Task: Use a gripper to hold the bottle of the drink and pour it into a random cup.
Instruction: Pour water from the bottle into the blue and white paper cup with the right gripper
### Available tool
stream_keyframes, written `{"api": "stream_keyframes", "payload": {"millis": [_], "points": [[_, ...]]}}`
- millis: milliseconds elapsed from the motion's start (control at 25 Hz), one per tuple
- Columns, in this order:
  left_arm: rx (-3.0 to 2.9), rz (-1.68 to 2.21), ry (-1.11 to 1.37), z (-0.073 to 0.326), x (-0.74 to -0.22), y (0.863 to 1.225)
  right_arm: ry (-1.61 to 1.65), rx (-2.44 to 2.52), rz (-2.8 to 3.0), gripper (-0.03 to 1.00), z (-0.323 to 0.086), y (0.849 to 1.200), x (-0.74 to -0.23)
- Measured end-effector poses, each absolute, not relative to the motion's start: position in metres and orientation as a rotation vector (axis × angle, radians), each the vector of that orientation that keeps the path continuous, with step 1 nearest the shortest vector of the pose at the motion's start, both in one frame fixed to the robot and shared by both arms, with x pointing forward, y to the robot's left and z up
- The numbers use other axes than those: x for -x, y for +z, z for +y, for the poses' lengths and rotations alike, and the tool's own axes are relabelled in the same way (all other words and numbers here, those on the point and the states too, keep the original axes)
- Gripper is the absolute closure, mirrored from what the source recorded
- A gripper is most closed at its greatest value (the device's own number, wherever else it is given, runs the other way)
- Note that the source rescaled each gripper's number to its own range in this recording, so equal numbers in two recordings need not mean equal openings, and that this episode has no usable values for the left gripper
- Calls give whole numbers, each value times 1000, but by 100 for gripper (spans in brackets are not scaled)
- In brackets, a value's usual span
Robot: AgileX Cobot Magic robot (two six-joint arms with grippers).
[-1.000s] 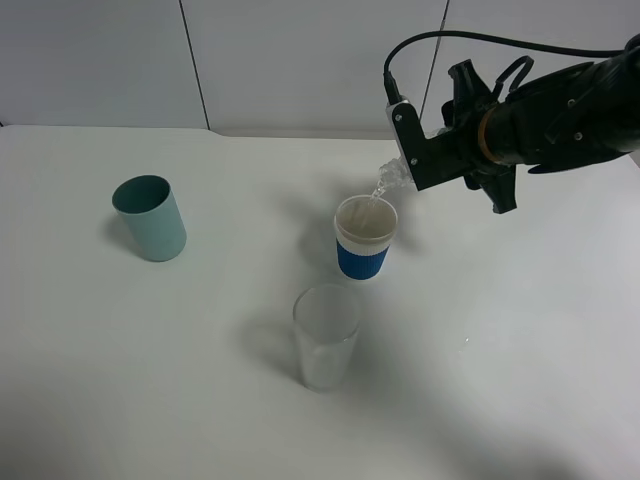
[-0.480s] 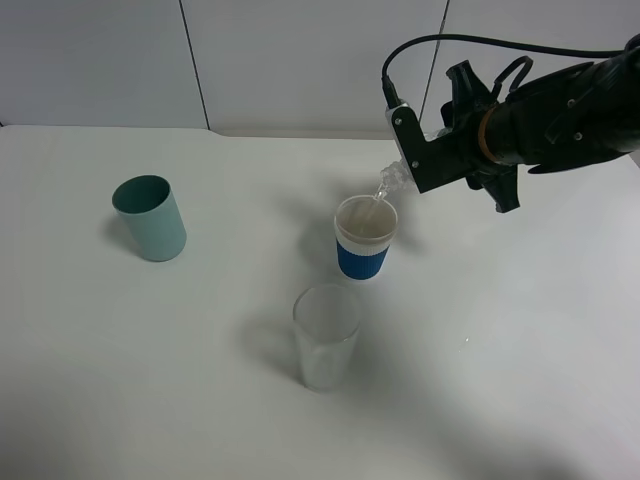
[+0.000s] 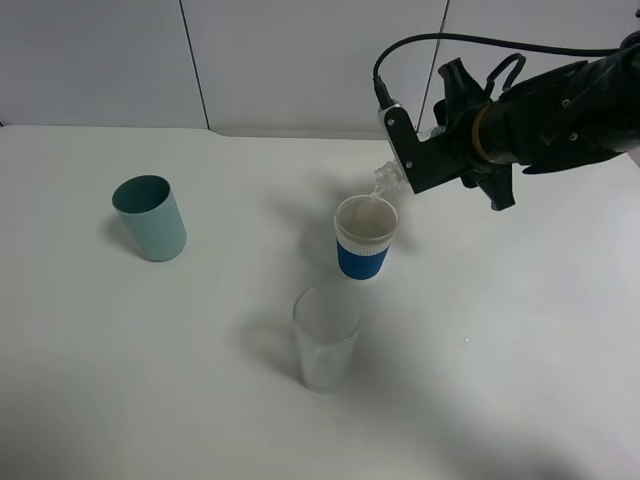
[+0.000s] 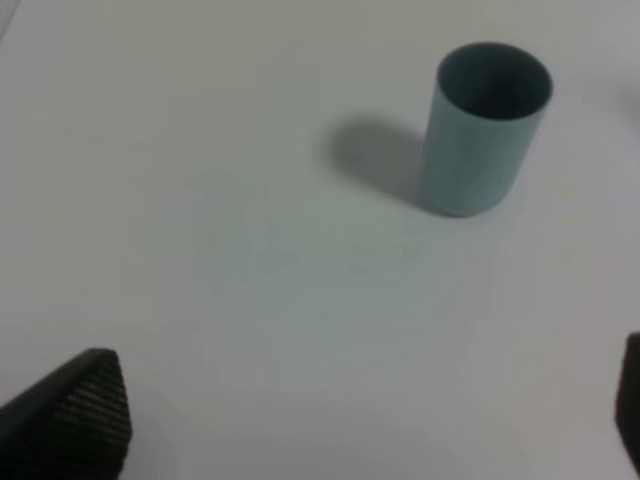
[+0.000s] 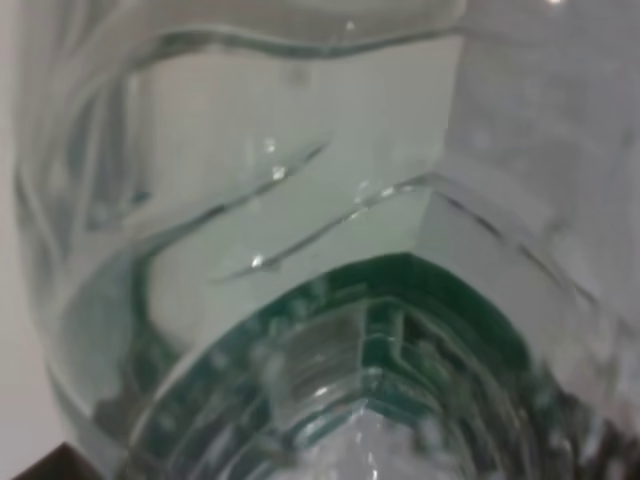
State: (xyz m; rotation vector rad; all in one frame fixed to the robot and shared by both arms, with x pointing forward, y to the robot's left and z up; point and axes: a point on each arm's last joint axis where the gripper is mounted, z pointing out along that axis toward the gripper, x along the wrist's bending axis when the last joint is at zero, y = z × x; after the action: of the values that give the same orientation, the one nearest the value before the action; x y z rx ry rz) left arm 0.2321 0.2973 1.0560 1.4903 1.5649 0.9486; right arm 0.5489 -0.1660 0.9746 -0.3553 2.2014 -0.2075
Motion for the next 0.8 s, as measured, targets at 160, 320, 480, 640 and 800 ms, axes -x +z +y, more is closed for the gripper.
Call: {"api": "stream_keyframes", "payload": {"millis": [160,320,480,640,800], "points": [[-1491,1564,949,297,-232,1056,-220,357,2198,97,-166,975,-549],[-1491,1564,948,297,-232,1056,-223,360,2196,97,-165,975,-548],[-1491,1564,947,297,-232,1056,-229,376,2185,97,-163,976,-548],[-1491,1564,947,297,-232,1056,-230,380,2181,97,-162,977,-548],[-1491,1564,947,297,-232,1056,-254,401,2176,97,-163,977,-548]]}}
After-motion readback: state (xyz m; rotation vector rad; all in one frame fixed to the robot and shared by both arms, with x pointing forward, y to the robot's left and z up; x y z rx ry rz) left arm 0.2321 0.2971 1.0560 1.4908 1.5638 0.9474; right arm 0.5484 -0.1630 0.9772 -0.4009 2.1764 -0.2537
